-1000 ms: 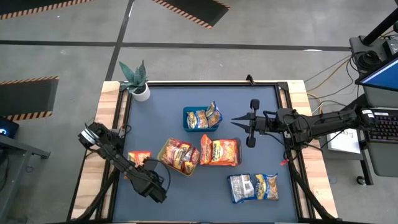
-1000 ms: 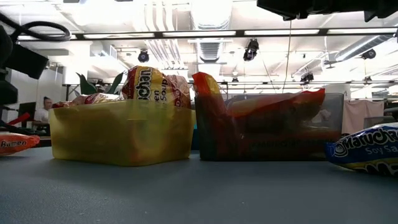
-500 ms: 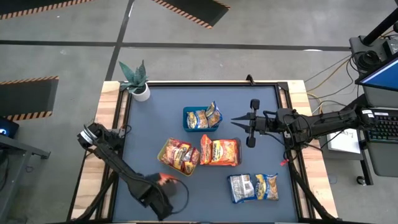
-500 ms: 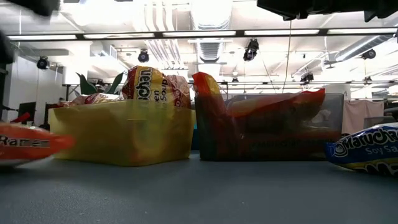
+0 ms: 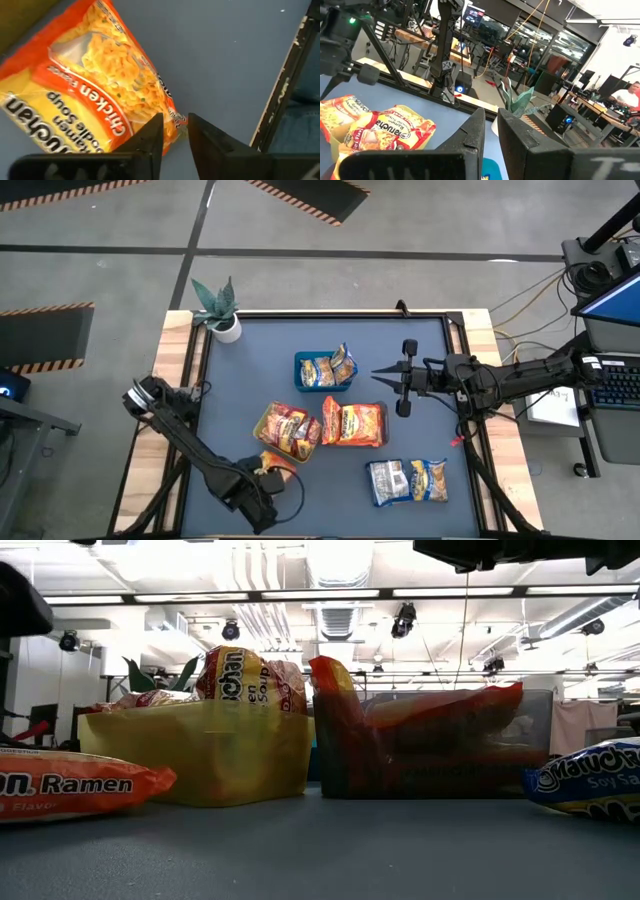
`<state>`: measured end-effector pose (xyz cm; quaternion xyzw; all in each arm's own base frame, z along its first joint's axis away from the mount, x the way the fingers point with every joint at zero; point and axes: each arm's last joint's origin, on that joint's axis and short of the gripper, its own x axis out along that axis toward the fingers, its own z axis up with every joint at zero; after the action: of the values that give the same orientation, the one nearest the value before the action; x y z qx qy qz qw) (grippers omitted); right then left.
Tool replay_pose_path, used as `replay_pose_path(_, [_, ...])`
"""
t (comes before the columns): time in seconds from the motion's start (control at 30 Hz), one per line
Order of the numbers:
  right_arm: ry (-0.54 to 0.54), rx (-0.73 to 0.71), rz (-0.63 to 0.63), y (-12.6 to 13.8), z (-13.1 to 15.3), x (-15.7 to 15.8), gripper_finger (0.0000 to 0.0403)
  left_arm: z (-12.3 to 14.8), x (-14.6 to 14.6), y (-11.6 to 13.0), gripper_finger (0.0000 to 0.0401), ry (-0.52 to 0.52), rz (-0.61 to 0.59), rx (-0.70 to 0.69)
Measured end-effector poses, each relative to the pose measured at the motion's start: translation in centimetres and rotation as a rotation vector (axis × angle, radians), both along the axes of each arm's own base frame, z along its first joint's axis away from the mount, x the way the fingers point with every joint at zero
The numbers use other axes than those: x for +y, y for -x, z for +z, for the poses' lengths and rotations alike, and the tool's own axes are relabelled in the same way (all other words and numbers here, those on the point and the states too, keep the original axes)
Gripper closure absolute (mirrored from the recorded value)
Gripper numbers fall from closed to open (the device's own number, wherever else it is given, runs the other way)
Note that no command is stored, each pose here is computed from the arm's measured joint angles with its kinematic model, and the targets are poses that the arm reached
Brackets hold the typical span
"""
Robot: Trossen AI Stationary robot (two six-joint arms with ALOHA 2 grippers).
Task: Sort Maruchan noodles
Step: Stack the orange noodle pack on top of the orange noodle pack in the black bin
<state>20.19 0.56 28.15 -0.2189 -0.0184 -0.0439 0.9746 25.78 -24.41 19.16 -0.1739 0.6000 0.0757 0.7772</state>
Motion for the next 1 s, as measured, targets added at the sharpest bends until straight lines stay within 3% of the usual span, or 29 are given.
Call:
replay_pose_path(0.27, [-0.008,-0.002,0.0,0.0,0.0,0.0,0.036,2.0,1.3,1.5,0.0286,-0.092,-0.088,0.023])
replay_pose_path(0.6, [-0.068,-0.016,-0.005,0.0,0.3,0.0,0.036,3.9,2.5,4.0,0.0313,-0.329,-0.154,-0.098])
replay_pose_path(0.7, [-0.149,-0.028,0.001,0.0,0.5,0.0,0.036,3.2,2.6,5.1,0.0335,-0.361,-0.178,-0.107])
replay_pose_path(0.9, [-0.458,0.014,0.09,-0.4,-0.2,0.5,0.036,0.8,3.4,7.2,0.0393,-0.392,-0.219,-0.099])
replay_pose_path(1.0, [-0.532,0.02,0.119,-0.9,0.2,0.9,0.036,-0.1,3.7,8.1,0.0396,-0.365,-0.236,-0.135])
